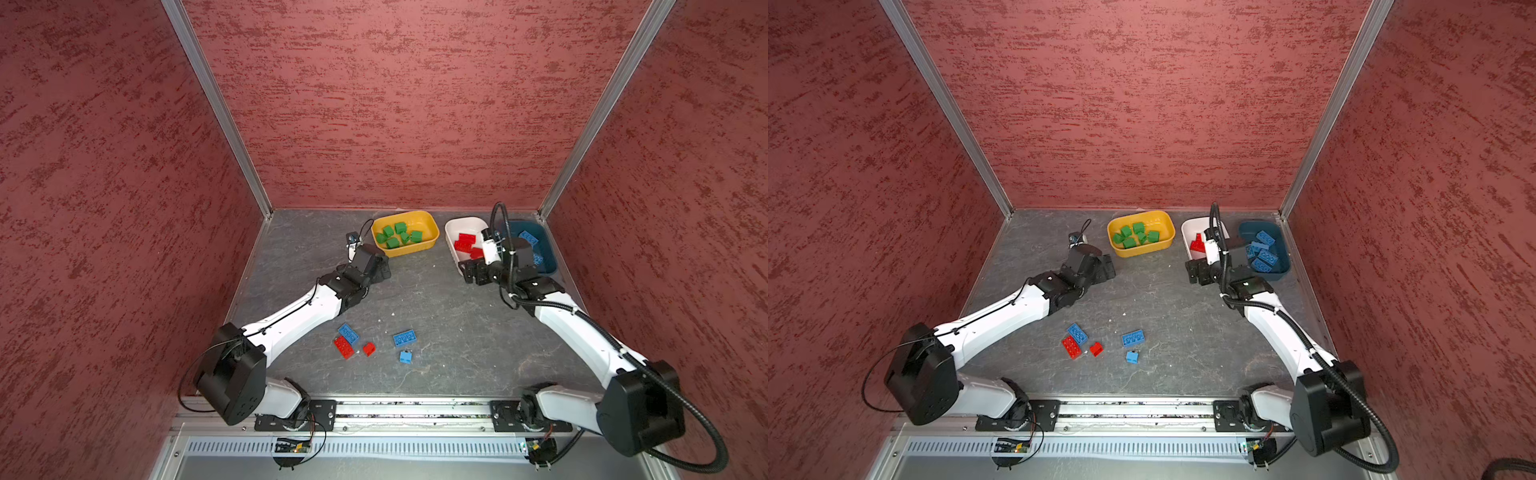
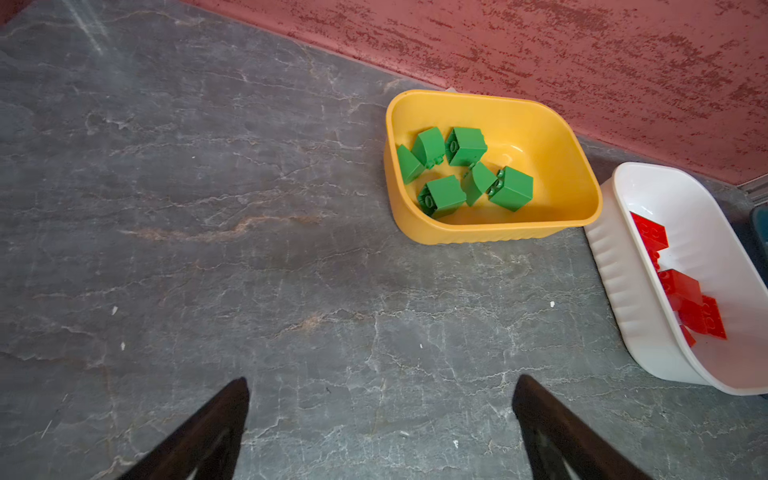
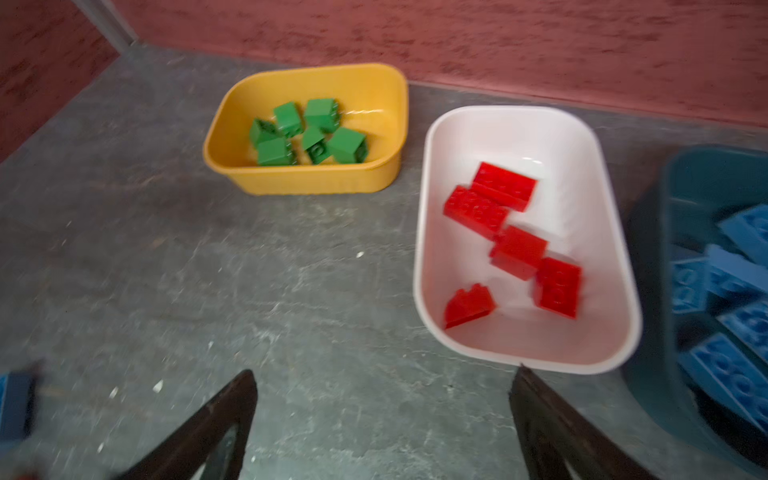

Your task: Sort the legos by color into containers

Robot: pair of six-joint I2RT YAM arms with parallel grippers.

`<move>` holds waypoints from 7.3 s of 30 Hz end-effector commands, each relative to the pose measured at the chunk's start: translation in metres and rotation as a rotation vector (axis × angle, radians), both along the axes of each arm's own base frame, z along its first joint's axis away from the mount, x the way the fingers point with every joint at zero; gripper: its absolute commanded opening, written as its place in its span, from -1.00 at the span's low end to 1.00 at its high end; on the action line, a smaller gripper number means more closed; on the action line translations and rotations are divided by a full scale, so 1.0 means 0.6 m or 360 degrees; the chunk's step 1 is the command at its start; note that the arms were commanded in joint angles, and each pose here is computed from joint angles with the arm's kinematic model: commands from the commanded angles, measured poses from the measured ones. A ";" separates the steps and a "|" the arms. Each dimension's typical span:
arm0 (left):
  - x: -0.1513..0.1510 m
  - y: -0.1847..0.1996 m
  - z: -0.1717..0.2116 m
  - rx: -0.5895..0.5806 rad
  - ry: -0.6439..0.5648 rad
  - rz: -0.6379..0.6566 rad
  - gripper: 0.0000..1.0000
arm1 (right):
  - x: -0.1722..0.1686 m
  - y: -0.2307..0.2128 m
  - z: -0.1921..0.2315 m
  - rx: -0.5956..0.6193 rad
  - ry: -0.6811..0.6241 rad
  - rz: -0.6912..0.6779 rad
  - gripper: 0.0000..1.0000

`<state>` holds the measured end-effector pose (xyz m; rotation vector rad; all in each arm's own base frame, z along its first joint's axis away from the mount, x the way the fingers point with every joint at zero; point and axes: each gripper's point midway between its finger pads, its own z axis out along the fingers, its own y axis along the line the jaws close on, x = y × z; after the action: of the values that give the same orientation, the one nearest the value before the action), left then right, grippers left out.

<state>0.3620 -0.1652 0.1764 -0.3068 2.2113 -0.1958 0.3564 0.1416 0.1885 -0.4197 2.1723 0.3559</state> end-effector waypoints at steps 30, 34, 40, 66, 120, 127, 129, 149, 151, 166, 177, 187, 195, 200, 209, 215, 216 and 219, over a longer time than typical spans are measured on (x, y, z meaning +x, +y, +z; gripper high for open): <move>-0.082 0.135 -0.016 -0.0323 -0.0080 0.0330 0.99 | -0.253 0.323 -0.280 -0.0835 0.0187 0.2025 0.39; -0.087 0.150 -0.019 -0.0324 -0.0075 0.0408 0.99 | -0.250 0.317 -0.288 -0.0891 0.0180 0.2037 0.18; -0.088 0.153 -0.024 -0.0361 -0.0077 0.0443 0.99 | -0.251 0.305 -0.298 -0.0945 0.0224 0.2041 -0.06; -0.040 0.055 -0.014 -0.0313 -0.0061 0.0177 0.99 | -0.064 0.186 -0.049 -0.0088 -0.0324 0.0852 -0.51; -0.013 -0.059 -0.020 -0.0163 -0.0005 -0.0051 0.99 | 0.200 -0.443 -0.038 0.0385 0.0108 -0.1286 0.97; -0.013 -0.087 -0.037 -0.0220 0.0068 -0.0181 0.99 | 0.167 -0.384 -0.001 0.0370 0.0072 -0.1298 0.98; -0.015 -0.090 -0.043 -0.0212 0.0102 -0.0201 0.99 | 0.157 -0.350 0.008 0.0329 0.0067 -0.1267 0.98; -0.088 -0.001 -0.086 -0.0234 0.0371 -0.0012 0.99 | -0.006 0.096 -0.074 0.0088 0.0152 0.0290 0.97; -0.092 0.014 -0.087 -0.0257 0.0377 0.0031 0.99 | -0.021 0.126 -0.088 0.0006 0.0174 0.0399 0.98; -0.133 0.118 -0.108 -0.0353 0.0430 0.0352 0.99 | -0.272 0.285 -0.199 -0.0417 0.0437 0.1252 0.83; -0.137 0.123 -0.118 -0.0368 0.0450 0.0374 0.99 | -0.363 0.305 -0.227 -0.0526 0.0467 0.1744 0.45; -0.134 0.125 -0.123 -0.0366 0.0454 0.0378 0.99 | -0.352 0.316 -0.266 -0.0654 0.0420 0.1721 -0.01; -0.134 0.123 -0.131 -0.0365 0.0475 0.0379 0.99 | -0.354 0.325 -0.269 -0.0636 0.0387 0.1773 -0.37; -0.133 0.121 -0.131 -0.0361 0.0476 0.0372 0.99 | -0.351 0.330 -0.263 -0.0602 0.0354 0.1760 -0.51; -0.121 0.098 -0.123 -0.0370 0.0430 0.0274 0.99 | -0.260 0.301 -0.217 -0.0451 0.0235 0.1346 -0.67; -0.101 0.037 -0.097 -0.0345 0.0335 0.0036 0.99 | -0.123 0.217 -0.132 -0.0151 0.0067 0.0730 -0.76; -0.098 0.027 -0.092 -0.0331 0.0322 0.0003 0.99 | -0.105 0.198 -0.121 -0.0096 0.0045 0.0630 -0.77; -0.092 0.003 -0.091 -0.0275 0.0336 -0.0049 0.99 | -0.044 0.122 -0.091 0.0079 -0.0009 0.0288 -0.81</move>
<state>0.2930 -0.1473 0.1055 -0.4869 2.4564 -0.3660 0.2990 0.2386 0.1093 -0.8584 2.1694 0.4936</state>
